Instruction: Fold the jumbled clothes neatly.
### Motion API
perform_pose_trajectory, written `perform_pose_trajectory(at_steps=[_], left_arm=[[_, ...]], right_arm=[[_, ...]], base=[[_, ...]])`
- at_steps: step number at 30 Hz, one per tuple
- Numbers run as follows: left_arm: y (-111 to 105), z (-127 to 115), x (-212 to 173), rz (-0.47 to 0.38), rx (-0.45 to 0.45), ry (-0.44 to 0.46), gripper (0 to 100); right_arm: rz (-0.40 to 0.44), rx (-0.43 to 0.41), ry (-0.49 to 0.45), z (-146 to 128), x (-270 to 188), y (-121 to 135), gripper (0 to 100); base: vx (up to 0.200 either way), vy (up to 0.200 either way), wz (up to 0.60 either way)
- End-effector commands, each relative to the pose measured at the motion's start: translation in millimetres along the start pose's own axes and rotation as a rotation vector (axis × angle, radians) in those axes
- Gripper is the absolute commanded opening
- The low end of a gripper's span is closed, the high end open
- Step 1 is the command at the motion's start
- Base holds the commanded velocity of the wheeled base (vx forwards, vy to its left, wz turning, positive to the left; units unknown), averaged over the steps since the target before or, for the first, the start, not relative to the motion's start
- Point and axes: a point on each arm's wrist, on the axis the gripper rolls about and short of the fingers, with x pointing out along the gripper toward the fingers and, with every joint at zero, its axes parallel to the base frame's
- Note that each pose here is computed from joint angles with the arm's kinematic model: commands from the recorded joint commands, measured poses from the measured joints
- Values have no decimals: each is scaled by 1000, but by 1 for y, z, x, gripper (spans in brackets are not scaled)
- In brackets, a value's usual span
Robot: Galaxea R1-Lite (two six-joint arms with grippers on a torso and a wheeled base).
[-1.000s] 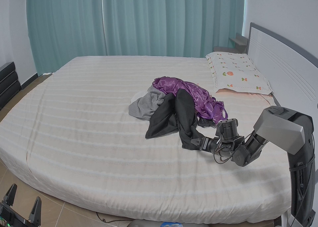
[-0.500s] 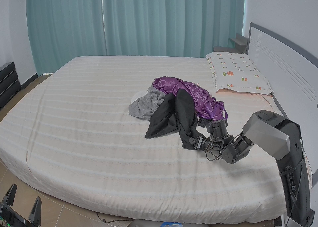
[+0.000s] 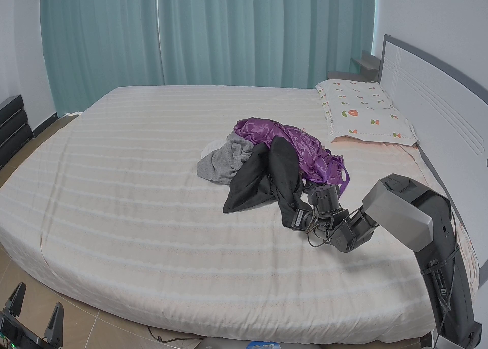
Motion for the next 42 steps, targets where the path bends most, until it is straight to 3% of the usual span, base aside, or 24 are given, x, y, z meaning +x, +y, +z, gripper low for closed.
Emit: perform_pose_trajectory(at_steps=[1, 6, 11, 19, 42], left_arm=[[0, -5, 0, 0, 0, 1, 100], [0, -5, 0, 1, 0, 1, 100], [0, -5, 0, 0, 0, 1, 100], [0, -5, 0, 1, 0, 1, 100], [0, -5, 0, 1, 0, 1, 100]], right_arm=[[-1, 2, -2, 0, 0, 0, 0], [3, 14, -8, 2, -5, -1, 0], [40, 93, -20, 13, -25, 6, 0], [211, 165, 8, 20, -81, 18, 0], [540, 129, -163, 30, -255, 36, 0]], base=[[0, 0, 0], [0, 0, 0], [0, 0, 0], [0, 0, 0], [0, 0, 0]])
